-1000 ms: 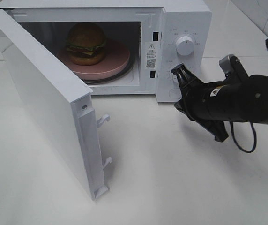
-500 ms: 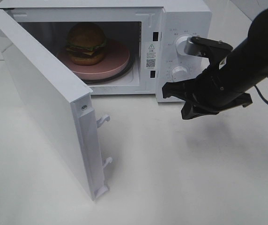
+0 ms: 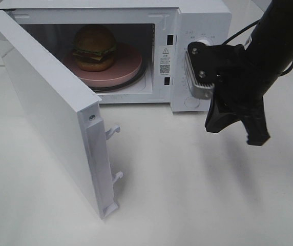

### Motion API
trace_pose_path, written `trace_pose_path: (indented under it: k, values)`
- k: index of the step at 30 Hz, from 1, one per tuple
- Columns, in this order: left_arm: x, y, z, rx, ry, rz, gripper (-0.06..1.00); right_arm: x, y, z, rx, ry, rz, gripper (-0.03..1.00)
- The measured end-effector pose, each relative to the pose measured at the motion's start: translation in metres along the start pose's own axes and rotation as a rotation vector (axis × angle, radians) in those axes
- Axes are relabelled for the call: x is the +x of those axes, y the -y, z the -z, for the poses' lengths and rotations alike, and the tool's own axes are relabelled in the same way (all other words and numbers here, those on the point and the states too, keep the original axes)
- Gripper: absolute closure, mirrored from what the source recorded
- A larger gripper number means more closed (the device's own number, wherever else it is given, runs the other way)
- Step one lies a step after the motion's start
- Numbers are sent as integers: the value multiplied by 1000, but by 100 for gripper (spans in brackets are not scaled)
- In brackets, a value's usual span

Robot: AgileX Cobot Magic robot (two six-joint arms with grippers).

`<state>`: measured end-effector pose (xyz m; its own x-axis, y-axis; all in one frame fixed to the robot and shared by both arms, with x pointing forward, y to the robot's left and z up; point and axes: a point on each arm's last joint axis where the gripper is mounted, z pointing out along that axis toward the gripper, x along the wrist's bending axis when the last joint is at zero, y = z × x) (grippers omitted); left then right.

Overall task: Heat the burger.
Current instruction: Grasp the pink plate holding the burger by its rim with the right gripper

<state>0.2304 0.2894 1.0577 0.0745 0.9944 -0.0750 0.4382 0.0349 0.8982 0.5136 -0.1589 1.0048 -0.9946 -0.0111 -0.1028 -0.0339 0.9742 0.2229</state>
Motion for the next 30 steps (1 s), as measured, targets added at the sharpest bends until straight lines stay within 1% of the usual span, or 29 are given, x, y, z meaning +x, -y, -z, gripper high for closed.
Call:
trace_pose_path:
  k: [1, 2, 3, 4, 5, 7, 8, 10, 11, 12, 13, 14, 15, 16, 17, 18, 19, 20, 21, 22, 23, 24, 25, 26, 27, 29, 30]
  values:
    - [0, 0, 0, 0, 0, 0, -4, 0, 0, 0, 0, 0, 0, 95]
    - [0, 0, 0, 0, 0, 0, -4, 0, 1, 0, 16, 2, 187, 94]
    - [0, 0, 0, 0, 0, 0, -4, 0, 1, 0, 16, 2, 187, 94]
    - [0, 0, 0, 0, 0, 0, -4, -1, 2, 0, 27, 7, 326, 94]
    - [0, 0, 0, 0, 0, 0, -4, -3, 2, 0, 29, 28, 384, 94]
    - [0, 0, 0, 0, 0, 0, -4, -4, 2, 0, 28, 41, 393, 93]
    - [0, 0, 0, 0, 0, 0, -4, -6, 0, 0, 31, 68, 415, 92]
    - [0, 0, 0, 0, 0, 0, -4, -6, -1, 0, 34, 76, 424, 91]
    - [0, 0, 0, 0, 0, 0, -4, -5, -6, -1, 40, 88, 451, 87]
    - [0, 0, 0, 0, 0, 0, -4, -5, -6, -1, 40, 88, 451, 87]
    - [0, 0, 0, 0, 0, 0, -4, -5, -8, -1, 43, 94, 463, 85]
    - [0, 0, 0, 0, 0, 0, -4, -4, -12, -2, 42, 113, 480, 79]
    - [0, 0, 0, 0, 0, 0, -4, -4, -12, -2, 42, 113, 480, 79]
    - [0, 0, 0, 0, 0, 0, -4, -5, -16, -2, 35, 141, 479, 76]
    - [0, 0, 0, 0, 0, 0, -4, -5, -16, -2, 35, 141, 479, 76]
    - [0, 0, 0, 0, 0, 0, -4, -6, -18, -2, 29, 160, 468, 65]
    - [0, 0, 0, 0, 0, 0, -4, -9, -22, -2, 15, 205, 436, 50]
    - [0, 0, 0, 0, 0, 0, -4, -9, -22, -2, 15, 205, 436, 50]
    - [0, 0, 0, 0, 0, 0, -4, -12, -24, -1, 0, 246, 389, 44]
    - [0, 0, 0, 0, 0, 0, -4, -12, -24, -1, 0, 246, 389, 44]
    - [0, 0, 0, 0, 0, 0, -4, -13, -26, 0, -9, 269, 363, 29]
    - [0, 0, 0, 0, 0, 0, -4, -16, -28, 0, -25, 305, 322, 23]
    - [0, 0, 0, 0, 0, 0, -4, -16, -28, 0, -25, 305, 322, 23]
    - [0, 0, 0, 0, 0, 0, -4, -17, -29, 1, -32, 319, 304, 13]
    - [0, 0, 0, 0, 0, 0, -4, -17, -32, 1, -38, 336, 296, 6]
    - [0, 0, 0, 0, 0, 0, -4, -17, -34, 1, -42, 342, 299, 4]
    - [0, 0, 0, 0, 0, 0, -4, -17, -36, 1, -48, 358, 305, 3]
